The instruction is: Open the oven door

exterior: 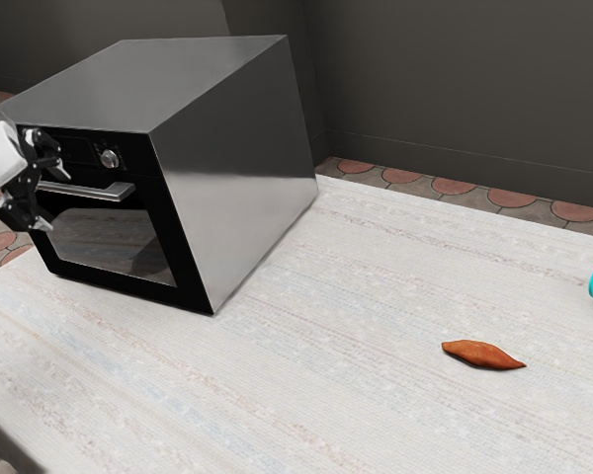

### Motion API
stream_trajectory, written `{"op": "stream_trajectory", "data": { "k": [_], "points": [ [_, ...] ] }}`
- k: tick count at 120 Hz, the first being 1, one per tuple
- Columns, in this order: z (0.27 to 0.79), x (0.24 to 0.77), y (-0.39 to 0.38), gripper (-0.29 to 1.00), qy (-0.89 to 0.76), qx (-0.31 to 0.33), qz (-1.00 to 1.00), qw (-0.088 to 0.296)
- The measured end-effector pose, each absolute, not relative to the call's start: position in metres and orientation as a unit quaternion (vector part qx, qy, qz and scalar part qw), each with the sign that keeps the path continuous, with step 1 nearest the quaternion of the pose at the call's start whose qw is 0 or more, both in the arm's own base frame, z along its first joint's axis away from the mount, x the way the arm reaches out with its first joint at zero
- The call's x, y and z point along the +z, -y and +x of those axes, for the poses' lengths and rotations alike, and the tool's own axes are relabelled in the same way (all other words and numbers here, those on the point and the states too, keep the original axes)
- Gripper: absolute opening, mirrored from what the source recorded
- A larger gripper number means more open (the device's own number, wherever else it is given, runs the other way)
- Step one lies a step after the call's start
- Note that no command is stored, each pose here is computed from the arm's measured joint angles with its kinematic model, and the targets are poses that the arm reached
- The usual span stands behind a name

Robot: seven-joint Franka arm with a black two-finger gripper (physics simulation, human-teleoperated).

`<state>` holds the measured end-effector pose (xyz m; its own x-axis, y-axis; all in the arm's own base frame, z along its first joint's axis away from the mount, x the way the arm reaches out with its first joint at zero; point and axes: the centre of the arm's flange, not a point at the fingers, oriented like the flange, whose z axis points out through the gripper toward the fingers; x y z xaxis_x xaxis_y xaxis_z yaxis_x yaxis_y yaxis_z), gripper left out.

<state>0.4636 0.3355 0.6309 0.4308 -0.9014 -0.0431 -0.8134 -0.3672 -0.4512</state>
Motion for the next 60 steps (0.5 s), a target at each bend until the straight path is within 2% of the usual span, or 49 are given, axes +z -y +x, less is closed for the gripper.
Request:
{"op": "stream_trajectory", "data": {
  "k": [60],
  "points": [
    [0.461,0.620,-0.335,0.69,-0.521,-0.104,-0.826,0.190]
  ]
}}
